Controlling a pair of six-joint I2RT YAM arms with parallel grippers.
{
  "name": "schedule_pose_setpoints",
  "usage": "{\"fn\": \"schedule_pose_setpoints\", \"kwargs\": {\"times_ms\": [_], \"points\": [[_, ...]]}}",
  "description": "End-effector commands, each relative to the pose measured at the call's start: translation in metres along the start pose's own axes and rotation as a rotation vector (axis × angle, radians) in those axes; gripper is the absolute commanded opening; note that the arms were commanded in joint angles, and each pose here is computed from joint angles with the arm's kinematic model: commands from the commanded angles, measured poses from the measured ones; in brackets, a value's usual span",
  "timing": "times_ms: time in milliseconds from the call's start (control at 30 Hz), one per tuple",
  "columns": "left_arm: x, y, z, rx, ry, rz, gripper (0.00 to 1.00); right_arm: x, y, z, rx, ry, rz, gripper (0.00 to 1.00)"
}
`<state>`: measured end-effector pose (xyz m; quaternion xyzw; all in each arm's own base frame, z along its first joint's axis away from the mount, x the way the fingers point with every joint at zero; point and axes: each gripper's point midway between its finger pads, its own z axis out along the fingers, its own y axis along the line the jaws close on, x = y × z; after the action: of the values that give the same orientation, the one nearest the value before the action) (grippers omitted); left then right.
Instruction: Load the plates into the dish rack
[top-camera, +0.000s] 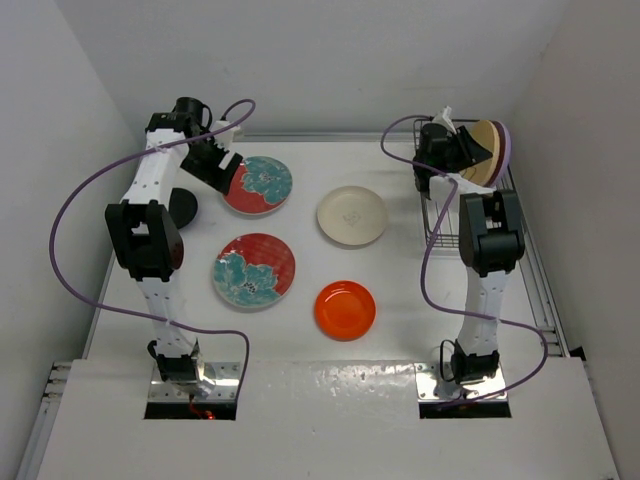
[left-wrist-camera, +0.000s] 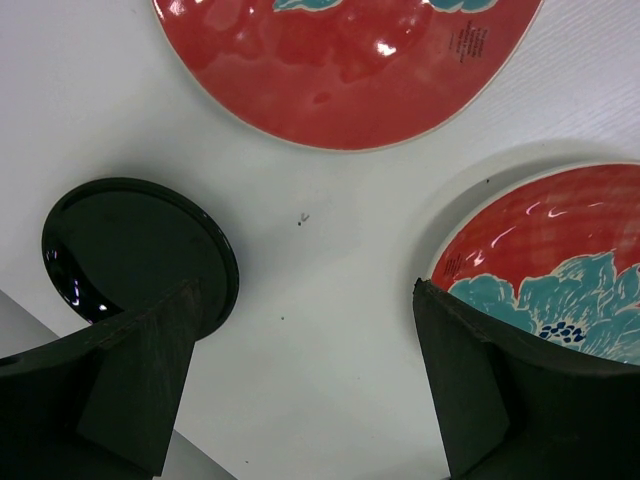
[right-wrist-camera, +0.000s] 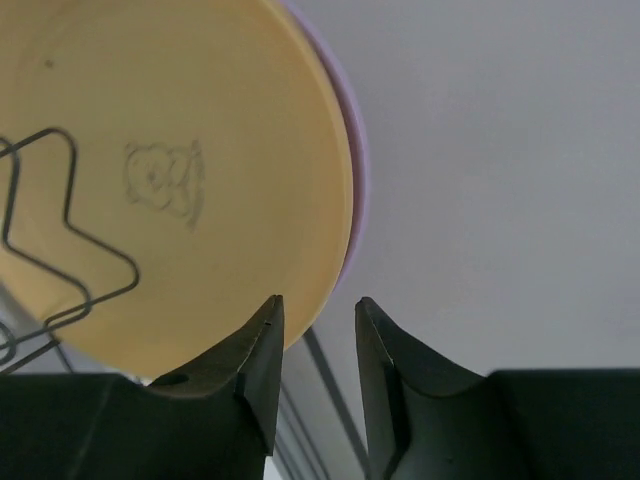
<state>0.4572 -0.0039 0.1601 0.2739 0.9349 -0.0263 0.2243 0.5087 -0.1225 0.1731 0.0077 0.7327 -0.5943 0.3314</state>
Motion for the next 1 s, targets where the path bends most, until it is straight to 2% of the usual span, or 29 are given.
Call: {"fn": "schedule_pose_setpoints", "kwargs": {"times_ms": [0, 67, 100, 133, 200, 233, 267, 300, 333, 367, 400, 433, 467, 533, 567, 633, 667, 700, 733, 800, 867, 967], "points": [[-0.008, 0.004, -0.013, -0.008, -0.036, 0.002, 0.91, -0.02, -0.031, -0.008, -0.017, -0.028, 0.159, 0.35], [-0.008, 0.004, -0.013, -0.008, -0.036, 0.002, 0.91, -0.03, -0.046, -0.012, -0.025, -0.051, 0.21, 0.35], [-0.008, 0.004, -0.013, -0.008, -0.036, 0.002, 0.91, -0.034, -0.045, -0.016, -0.058, -0.068, 0.198, 0.38], [-0.008, 0.004, -0.013, -0.008, -0.036, 0.002, 0.91, -0.041, -0.059, -0.02, -0.075, -0.075, 0.263, 0.42], [-0.009, 0.004, -0.017, -0.012, -0.044, 0.004, 0.91, -0.051, -0.058, -0.026, -0.165, -0.104, 0.264, 0.59], [-0.009, 0.004, -0.017, -0.012, -0.044, 0.004, 0.91, -0.055, -0.068, -0.033, -0.205, -0.096, 0.357, 0.66], [-0.007, 0.002, -0.014, 0.0, -0.041, 0.003, 0.91, -0.055, -0.069, -0.042, -0.291, -0.101, 0.348, 0.77], [-0.007, 0.002, -0.014, 0.0, -0.041, 0.003, 0.91, -0.069, -0.073, -0.053, -0.398, -0.151, 0.402, 0.82], [-0.007, 0.002, -0.014, 0.0, -0.041, 0.003, 0.91, -0.069, -0.056, -0.078, -0.605, -0.129, 0.475, 0.86], [-0.008, 0.0, -0.014, 0.008, -0.046, 0.003, 0.91, -0.072, -0.057, -0.09, -0.7, -0.132, 0.543, 0.94], [-0.008, 0.0, -0.014, 0.008, -0.046, 0.003, 0.91, -0.084, -0.035, -0.12, -0.95, -0.165, 0.595, 0.99], [-0.008, 0.0, -0.014, 0.008, -0.046, 0.003, 0.92, -0.084, -0.025, -0.137, -1.071, -0.169, 0.609, 0.99], [-0.008, 0.0, -0.014, 0.008, -0.046, 0.003, 0.92, -0.083, 0.001, -0.187, -1.368, -0.187, 0.616, 0.99], [-0.01, 0.001, -0.014, 0.003, -0.054, 0.005, 0.92, -0.088, 0.019, -0.232, -1.547, -0.188, 0.63, 0.99], [-0.011, 0.001, -0.018, -0.001, -0.061, 0.006, 0.92, -0.074, 0.041, -0.24, -1.575, -0.095, 0.641, 0.99], [-0.014, -0.004, -0.017, 0.011, -0.067, 0.015, 0.92, -0.066, 0.069, -0.256, -1.565, -0.02, 0.611, 0.99], [-0.016, -0.004, -0.022, 0.004, -0.077, 0.017, 0.92, -0.057, 0.089, -0.258, -1.559, 0.114, 0.652, 0.98], [-0.013, -0.005, -0.02, 0.01, -0.068, 0.015, 0.92, -0.052, 0.096, -0.261, -1.549, 0.165, 0.663, 0.88], [-0.011, -0.006, -0.021, 0.011, -0.065, 0.015, 0.92, -0.044, 0.107, -0.257, -1.492, 0.288, 0.742, 0.79], [-0.006, -0.009, -0.021, 0.018, -0.055, 0.012, 0.92, -0.029, 0.122, -0.248, -1.41, 0.356, 0.759, 0.6], [-0.004, -0.009, -0.022, 0.007, -0.054, 0.013, 0.92, -0.021, 0.129, -0.246, -1.318, 0.365, 0.763, 0.58], [-0.003, -0.01, -0.024, 0.007, -0.054, 0.013, 0.92, -0.01, 0.14, -0.248, -1.267, 0.357, 0.718, 0.59]]}}
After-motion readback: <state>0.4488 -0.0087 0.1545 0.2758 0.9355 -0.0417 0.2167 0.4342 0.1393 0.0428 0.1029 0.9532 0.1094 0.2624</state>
